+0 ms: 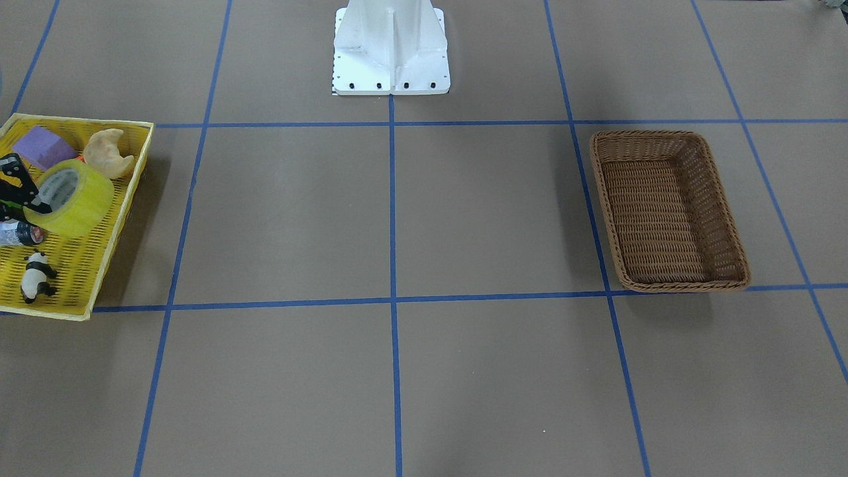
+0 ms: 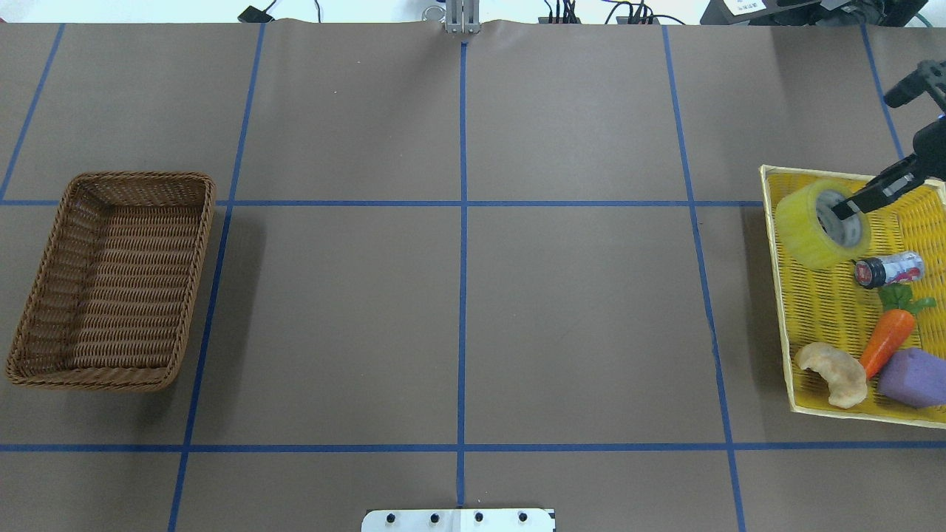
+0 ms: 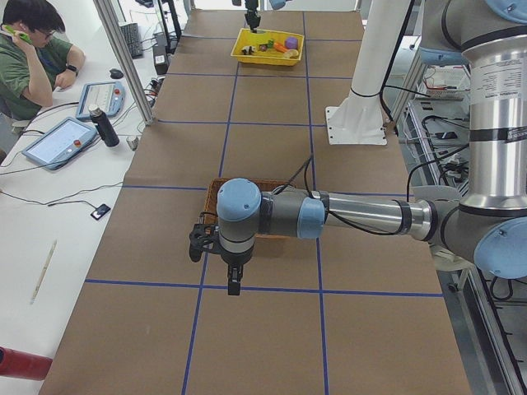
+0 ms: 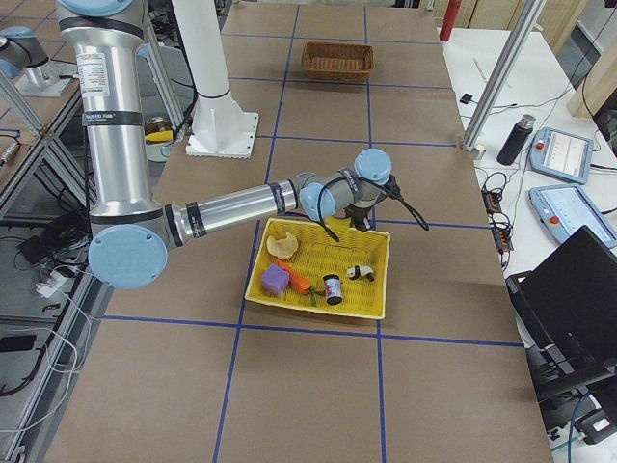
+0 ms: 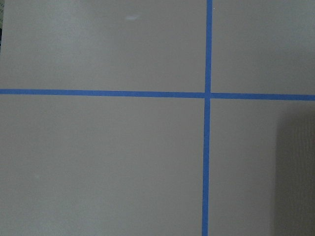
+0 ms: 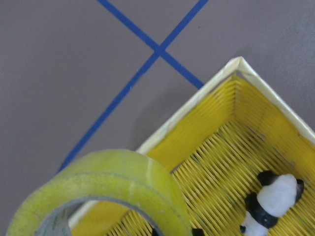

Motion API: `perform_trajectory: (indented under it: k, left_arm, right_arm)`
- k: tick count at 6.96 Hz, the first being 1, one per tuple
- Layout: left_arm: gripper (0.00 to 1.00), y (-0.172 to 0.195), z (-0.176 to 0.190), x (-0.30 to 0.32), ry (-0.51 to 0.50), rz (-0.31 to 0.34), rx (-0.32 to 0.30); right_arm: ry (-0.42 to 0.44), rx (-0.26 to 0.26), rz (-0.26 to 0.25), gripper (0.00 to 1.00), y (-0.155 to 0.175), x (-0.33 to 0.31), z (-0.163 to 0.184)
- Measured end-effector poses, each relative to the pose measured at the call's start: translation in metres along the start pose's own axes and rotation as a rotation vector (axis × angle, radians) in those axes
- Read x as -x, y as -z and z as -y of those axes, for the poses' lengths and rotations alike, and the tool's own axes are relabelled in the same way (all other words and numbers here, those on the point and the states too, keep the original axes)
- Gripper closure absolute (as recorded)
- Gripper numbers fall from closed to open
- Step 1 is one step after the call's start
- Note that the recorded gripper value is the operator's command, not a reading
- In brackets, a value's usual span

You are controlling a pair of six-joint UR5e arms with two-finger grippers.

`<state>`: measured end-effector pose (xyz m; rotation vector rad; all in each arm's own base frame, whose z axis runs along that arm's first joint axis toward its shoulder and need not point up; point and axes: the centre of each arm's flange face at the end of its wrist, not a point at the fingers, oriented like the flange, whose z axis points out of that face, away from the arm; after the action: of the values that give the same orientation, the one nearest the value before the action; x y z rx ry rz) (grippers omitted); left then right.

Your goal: Move tape to another basket

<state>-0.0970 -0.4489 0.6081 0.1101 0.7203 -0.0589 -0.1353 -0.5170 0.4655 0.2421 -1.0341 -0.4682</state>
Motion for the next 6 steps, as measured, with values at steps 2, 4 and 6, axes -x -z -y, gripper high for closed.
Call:
perform_trajectory:
  k: [2,4,6]
  left_arm:
    - [0.02,0.017,0.016,-0.021,0.003,-0.060,-0.048]
    - [0.02,0.045,0.047,-0.062,0.059,-0.226,-0.078]
    - [0.02,0.071,0.076,-0.114,0.084,-0.383,-0.075]
  right_arm:
    - [-0.270,-0.053,0.058,1.00,0.018,0.080,0.054]
    - [-0.383,-0.044,0.136,1.00,0.009,0.177,0.105]
    - [-0.401,-0.062,0.217,1.00,0.001,0.236,0.122]
